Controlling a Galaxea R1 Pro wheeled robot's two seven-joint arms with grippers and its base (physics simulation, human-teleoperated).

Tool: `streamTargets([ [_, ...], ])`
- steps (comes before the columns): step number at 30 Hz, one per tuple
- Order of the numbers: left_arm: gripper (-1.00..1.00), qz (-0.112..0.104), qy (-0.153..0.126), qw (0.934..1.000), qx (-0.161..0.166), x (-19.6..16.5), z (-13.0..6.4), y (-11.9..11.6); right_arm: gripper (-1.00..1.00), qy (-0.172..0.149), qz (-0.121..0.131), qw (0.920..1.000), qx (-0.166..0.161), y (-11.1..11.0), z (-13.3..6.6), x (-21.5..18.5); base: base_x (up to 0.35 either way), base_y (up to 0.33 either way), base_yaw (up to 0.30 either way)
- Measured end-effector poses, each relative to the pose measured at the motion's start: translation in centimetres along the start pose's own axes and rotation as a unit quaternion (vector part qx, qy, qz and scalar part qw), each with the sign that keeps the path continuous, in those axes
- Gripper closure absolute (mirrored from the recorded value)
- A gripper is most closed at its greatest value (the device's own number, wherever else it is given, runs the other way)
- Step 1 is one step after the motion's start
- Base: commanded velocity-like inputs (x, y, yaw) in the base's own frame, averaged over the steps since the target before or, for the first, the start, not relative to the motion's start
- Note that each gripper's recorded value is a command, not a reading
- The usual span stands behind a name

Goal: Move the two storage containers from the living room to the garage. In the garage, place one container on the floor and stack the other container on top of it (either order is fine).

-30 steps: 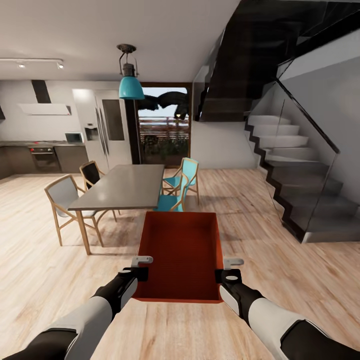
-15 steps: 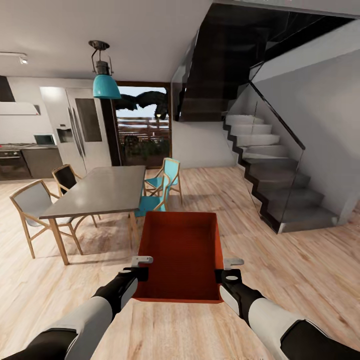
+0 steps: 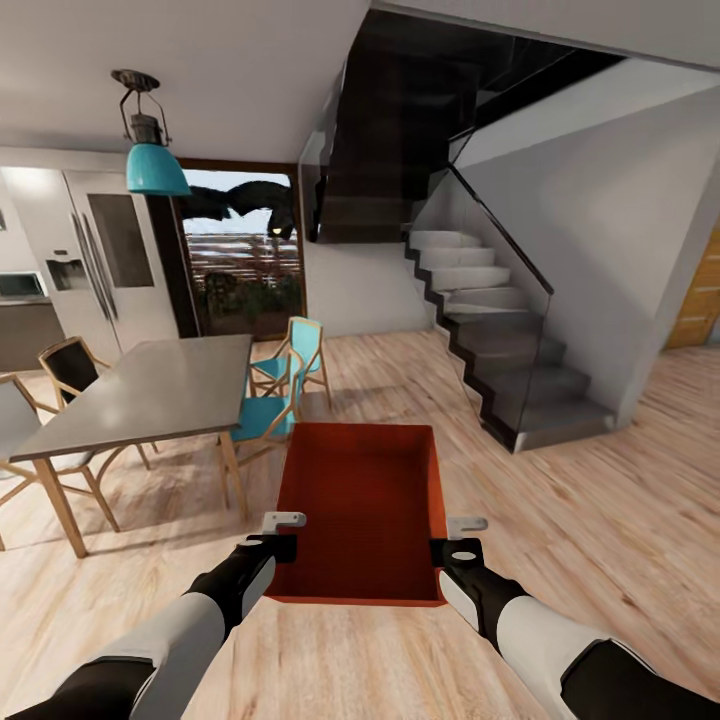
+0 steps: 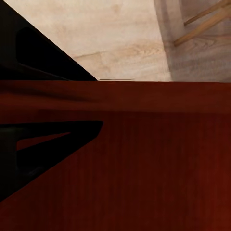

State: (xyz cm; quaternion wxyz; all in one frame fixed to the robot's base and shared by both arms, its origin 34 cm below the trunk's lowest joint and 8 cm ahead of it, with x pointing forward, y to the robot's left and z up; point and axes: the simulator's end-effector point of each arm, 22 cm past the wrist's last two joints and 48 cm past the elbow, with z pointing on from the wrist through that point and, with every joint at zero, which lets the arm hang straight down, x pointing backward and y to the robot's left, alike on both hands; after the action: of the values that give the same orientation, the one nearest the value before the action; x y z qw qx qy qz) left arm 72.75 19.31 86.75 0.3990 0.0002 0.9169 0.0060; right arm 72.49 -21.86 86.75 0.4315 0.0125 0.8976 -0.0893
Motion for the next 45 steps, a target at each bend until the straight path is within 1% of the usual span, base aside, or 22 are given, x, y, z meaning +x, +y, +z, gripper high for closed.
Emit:
streamTargets([
  [45,1.0,0.0,0.0,1.0,0.0,0.0,0.0,0.0,1.0,0.0,0.0,1.0,0.0,0.0,0.0,0.0,0.0,0.0,-0.26],
])
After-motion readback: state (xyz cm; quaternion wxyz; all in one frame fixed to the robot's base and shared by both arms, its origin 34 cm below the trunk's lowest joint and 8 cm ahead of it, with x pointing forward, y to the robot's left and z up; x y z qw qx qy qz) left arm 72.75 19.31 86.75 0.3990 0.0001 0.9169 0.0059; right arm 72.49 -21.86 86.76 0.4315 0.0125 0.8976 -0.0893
